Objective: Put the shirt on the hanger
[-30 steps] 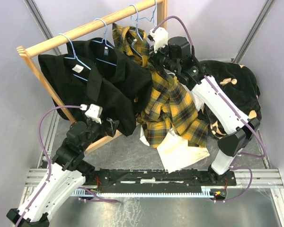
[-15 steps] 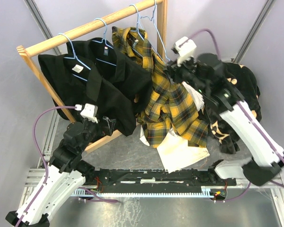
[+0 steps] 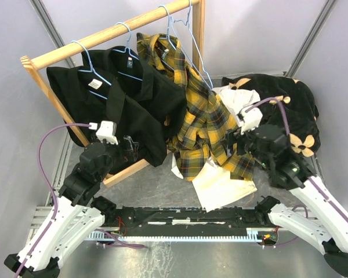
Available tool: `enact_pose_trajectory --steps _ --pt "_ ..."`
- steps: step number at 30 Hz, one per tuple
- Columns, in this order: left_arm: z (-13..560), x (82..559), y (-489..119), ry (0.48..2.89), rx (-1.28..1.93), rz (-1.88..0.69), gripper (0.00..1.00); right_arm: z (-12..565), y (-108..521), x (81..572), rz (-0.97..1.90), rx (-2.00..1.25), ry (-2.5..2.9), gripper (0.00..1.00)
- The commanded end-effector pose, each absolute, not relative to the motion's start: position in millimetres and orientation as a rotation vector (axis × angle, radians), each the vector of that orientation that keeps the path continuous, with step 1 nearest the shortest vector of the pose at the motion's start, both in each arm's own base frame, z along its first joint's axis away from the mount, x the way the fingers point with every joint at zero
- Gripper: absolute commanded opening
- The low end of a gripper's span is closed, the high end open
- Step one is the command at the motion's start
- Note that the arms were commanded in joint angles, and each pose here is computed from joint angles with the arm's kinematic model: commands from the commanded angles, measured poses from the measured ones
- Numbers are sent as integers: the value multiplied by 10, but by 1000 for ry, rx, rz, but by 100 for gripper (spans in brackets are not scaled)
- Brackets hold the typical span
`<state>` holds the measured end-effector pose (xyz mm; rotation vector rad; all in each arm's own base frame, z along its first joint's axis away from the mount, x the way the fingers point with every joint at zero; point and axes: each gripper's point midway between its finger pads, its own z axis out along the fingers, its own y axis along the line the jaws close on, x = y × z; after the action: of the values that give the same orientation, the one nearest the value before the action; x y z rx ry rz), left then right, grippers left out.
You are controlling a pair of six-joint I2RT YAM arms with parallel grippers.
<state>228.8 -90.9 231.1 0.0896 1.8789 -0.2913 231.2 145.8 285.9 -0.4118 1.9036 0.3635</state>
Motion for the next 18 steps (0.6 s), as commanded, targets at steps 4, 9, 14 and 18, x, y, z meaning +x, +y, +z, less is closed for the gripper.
enact_pose_trajectory --steps 4,9,14,18 --pt "2353 2295 -905 1887 31 -310 100 2163 1677 2631 378 -324 1941 81" --pt "2340 2285 -883 1880 28 -303 100 1968 2033 3074 386 -357 1868 76" --pt "2328 2282 -871 1880 29 -295 100 1913 2599 3358 483 -429 1836 73" --pt "2318 2287 -871 1880 31 -293 100 2088 3055 3610 566 -434 1802 71"
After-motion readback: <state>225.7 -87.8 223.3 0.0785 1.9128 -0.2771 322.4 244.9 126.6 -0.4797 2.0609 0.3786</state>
